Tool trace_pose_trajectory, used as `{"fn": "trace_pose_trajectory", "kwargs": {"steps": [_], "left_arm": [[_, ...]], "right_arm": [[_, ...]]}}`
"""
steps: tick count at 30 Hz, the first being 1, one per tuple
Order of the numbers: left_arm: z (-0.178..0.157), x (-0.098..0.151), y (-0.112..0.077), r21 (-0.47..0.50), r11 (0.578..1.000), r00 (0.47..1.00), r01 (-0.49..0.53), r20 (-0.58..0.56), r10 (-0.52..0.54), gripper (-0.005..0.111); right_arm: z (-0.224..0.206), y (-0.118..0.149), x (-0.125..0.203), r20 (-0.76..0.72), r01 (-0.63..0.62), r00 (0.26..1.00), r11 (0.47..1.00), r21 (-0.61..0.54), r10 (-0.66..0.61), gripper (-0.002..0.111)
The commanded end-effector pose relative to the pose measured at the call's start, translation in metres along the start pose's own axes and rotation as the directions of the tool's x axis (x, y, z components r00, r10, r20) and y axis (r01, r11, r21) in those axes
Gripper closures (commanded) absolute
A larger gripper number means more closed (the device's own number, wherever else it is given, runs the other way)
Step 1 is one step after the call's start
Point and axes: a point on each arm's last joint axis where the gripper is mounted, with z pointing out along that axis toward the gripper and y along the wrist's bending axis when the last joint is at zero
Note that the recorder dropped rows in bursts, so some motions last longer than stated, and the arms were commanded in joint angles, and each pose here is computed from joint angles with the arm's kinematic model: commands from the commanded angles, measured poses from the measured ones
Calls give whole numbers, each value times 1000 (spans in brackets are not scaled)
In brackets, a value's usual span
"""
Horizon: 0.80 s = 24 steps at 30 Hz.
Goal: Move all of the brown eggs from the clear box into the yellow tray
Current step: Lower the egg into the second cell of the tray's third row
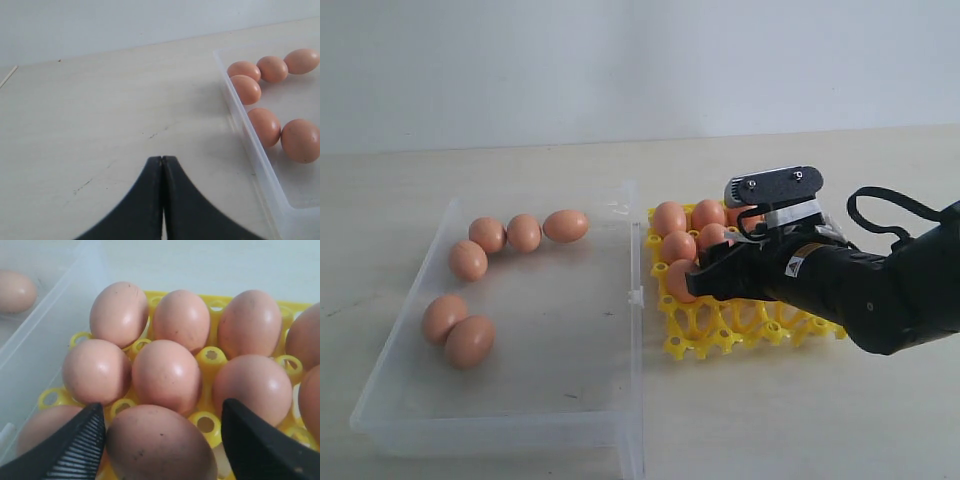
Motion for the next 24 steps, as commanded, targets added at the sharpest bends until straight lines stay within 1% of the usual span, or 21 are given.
{"fn": "trace_pose_trajectory", "kwargs": {"steps": [1, 8, 12, 14, 15, 16, 17, 18, 19, 20, 21, 23, 24], "left_arm": [[-1, -2, 0, 6, 1000, 1000, 7, 16, -7, 107], [-1, -2, 0, 6, 1000, 1000, 7, 16, -7, 107], [-1, -2, 0, 6, 1000, 1000, 7, 16, -7, 107], [-1, -2, 0, 6, 1000, 1000, 7, 16, -7, 107], [-1, -2, 0, 6, 1000, 1000, 7, 16, -7, 107], [-1, -2, 0, 6, 1000, 1000, 7, 16, -7, 107], [-1, -2, 0, 6, 1000, 1000, 7, 16, -7, 107], [-1, -2, 0, 6, 1000, 1000, 7, 16, -7, 107], [-1, -2, 0, 6, 1000, 1000, 7, 16, -7, 107], [-1, -2, 0, 6, 1000, 1000, 7, 16, -7, 107], [-1, -2, 0, 6, 1000, 1000, 7, 16, -7, 107], [-1, -2, 0, 6, 1000, 1000, 7, 16, -7, 107], [-1, -2, 0, 6, 1000, 1000, 7, 16, -7, 107]], "right_arm": [[-2, 0, -5, 20, -11, 1000, 1000, -4, 11, 45], [-8, 1, -11, 15, -48, 999, 999, -10, 48, 46], [-12, 1, -15, 29, -50, 998, 999, -14, 50, 54], [-12, 1, -14, 18, -52, 998, 999, -14, 52, 62], [-12, 1, -14, 16, -52, 999, 999, -14, 52, 73], [-12, 1, -14, 16, -52, 999, 999, -14, 52, 77], [-12, 1, -14, 14, -52, 999, 999, -14, 52, 88], [-12, 1, -14, 14, -52, 999, 999, -14, 52, 95], [-12, 1, -14, 14, -52, 999, 999, -14, 52, 97], [-12, 1, -14, 14, -52, 999, 999, -14, 52, 96], [-12, 1, -14, 14, -52, 999, 999, -14, 52, 93], [-12, 1, -14, 14, -52, 999, 999, -14, 52, 80], [-12, 1, -14, 14, -52, 999, 999, -14, 52, 71]]}}
